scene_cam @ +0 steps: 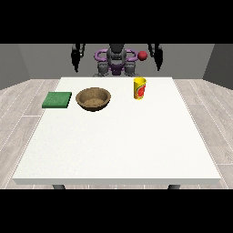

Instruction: Pick the cup and pour the ball into the bowl, then pick the bowl and place it on the pad

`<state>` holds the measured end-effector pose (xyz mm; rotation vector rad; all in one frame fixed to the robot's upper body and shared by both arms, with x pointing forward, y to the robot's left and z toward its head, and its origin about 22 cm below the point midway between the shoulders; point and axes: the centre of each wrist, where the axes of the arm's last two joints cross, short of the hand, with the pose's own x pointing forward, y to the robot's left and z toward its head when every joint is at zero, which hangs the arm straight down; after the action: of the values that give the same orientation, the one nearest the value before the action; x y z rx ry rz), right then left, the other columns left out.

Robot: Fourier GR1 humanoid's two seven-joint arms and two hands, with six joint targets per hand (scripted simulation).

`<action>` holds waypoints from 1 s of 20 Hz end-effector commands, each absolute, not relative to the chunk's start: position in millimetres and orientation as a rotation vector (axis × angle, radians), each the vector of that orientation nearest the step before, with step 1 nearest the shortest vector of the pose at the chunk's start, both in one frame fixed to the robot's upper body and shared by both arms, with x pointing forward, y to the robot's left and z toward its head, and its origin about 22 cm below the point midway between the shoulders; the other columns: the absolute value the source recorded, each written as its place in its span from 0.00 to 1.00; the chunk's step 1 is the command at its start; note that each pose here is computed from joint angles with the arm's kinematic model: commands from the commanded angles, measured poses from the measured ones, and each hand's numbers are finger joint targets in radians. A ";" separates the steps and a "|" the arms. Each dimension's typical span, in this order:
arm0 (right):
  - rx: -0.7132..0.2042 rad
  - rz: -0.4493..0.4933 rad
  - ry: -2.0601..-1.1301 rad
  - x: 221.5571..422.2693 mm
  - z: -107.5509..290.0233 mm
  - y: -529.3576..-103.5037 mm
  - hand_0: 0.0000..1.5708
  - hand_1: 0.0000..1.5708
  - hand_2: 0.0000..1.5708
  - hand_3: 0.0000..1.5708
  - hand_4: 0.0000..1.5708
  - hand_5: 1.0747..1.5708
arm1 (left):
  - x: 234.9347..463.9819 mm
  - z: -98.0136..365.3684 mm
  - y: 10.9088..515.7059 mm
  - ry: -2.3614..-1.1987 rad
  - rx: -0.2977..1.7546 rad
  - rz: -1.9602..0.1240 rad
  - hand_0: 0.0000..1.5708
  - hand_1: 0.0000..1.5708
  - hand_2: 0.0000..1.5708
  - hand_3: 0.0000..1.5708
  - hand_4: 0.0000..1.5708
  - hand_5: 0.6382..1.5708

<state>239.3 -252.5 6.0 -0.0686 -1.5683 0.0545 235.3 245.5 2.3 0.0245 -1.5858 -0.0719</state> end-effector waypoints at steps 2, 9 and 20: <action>-0.084 0.073 -1.594 240.4 25.8 -257.5 0.00 0.00 0.00 0.00 0.56 0.92 | 236.2 21.8 251.3 -1.610 0.041 -0.088 0.00 0.00 0.00 0.00 0.42 0.99; 0.003 -0.117 -1.339 215.9 34.7 -259.7 0.00 0.00 0.00 0.00 0.55 0.93 | 217.3 30.2 228.6 -1.358 -0.096 0.108 0.00 0.00 0.00 0.00 0.41 0.99; -0.026 -0.108 -1.593 228.3 101.3 -252.9 0.00 0.00 0.00 0.00 0.48 0.96 | 235.3 106.7 197.0 -1.644 -0.061 0.060 0.00 0.00 0.00 0.00 0.38 0.98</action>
<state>219.6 -255.8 88.3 -0.0320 -1.4932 -0.1073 225.5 204.2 93.9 -0.0780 -1.5222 0.0714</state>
